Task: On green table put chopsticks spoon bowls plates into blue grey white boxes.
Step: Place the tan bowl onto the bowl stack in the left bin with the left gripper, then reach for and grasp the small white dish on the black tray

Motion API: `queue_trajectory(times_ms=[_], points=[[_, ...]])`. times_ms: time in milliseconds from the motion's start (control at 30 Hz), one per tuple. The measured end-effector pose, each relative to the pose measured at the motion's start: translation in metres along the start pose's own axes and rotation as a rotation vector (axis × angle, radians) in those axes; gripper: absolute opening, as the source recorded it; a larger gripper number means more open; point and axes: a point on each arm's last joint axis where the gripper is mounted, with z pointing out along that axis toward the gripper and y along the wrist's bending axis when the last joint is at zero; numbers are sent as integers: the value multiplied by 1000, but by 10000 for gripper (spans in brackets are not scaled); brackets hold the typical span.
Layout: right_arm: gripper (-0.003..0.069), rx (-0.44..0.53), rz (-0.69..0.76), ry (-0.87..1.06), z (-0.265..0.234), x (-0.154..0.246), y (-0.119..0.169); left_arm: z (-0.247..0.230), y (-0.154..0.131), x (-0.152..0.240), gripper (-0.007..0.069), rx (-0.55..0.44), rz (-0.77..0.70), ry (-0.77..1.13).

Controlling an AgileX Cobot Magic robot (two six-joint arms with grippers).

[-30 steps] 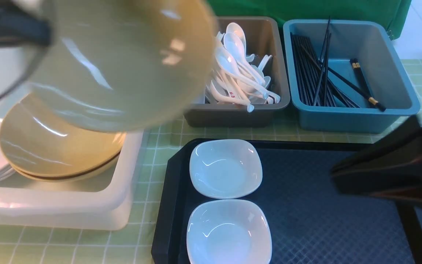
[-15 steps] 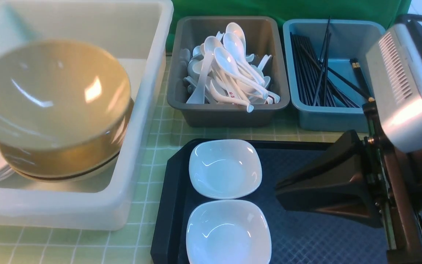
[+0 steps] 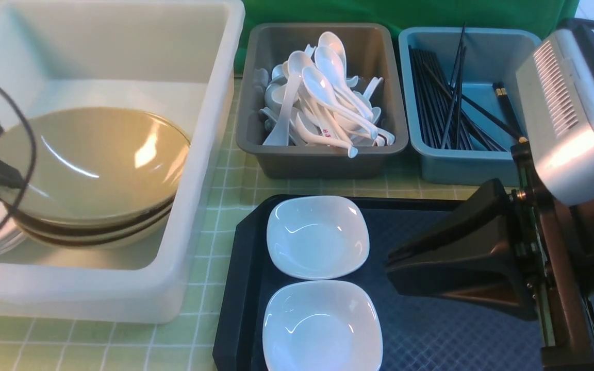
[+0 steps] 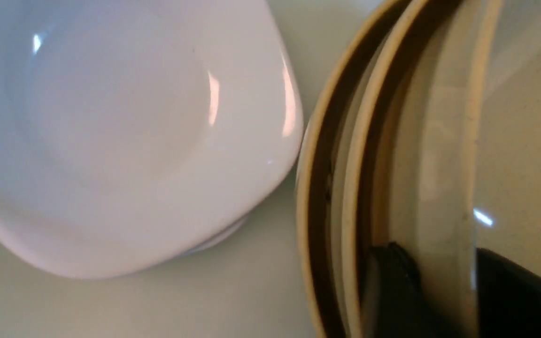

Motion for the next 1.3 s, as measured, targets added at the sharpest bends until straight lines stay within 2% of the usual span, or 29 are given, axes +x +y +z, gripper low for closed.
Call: queue_trajectory(times_ms=[33,67,133,167,267,367,700,900,933,1033,1133,1233,1267,1300], points=[[75,0,7,0,0,0,0,2,-3,1,267,-29,9,7],[76,0,8,0,0,0,0,2,-3,2,277,-32,11,7],[79,-1,18,1,0,0,0,3,-4,3,405,-74,3,8],[80,-1,19,1,0,0,0,3,-4,3,414,-77,2,8],[86,-3,20,1,0,0,0,-1,-3,3,575,-121,-1,2],[91,-3,20,1,0,0,0,-11,-8,0,653,-117,10,-12],[107,-4,21,3,0,0,0,-62,-26,-8,663,-159,99,-94],[116,2,16,6,0,1,0,-83,-48,5,662,-132,187,-118],[118,8,12,9,0,1,-1,-85,-55,8,661,-121,226,-116],[123,36,-3,31,0,3,-3,-87,-94,30,644,-42,478,-77],[129,67,40,69,-1,7,-7,-82,-136,59,617,78,709,1],[131,105,97,118,-5,12,-11,-73,-172,91,570,193,869,94],[131,114,104,119,-7,13,-12,-72,-174,93,568,199,877,102],[134,133,134,138,-12,16,-12,-65,-188,108,549,244,925,150]])
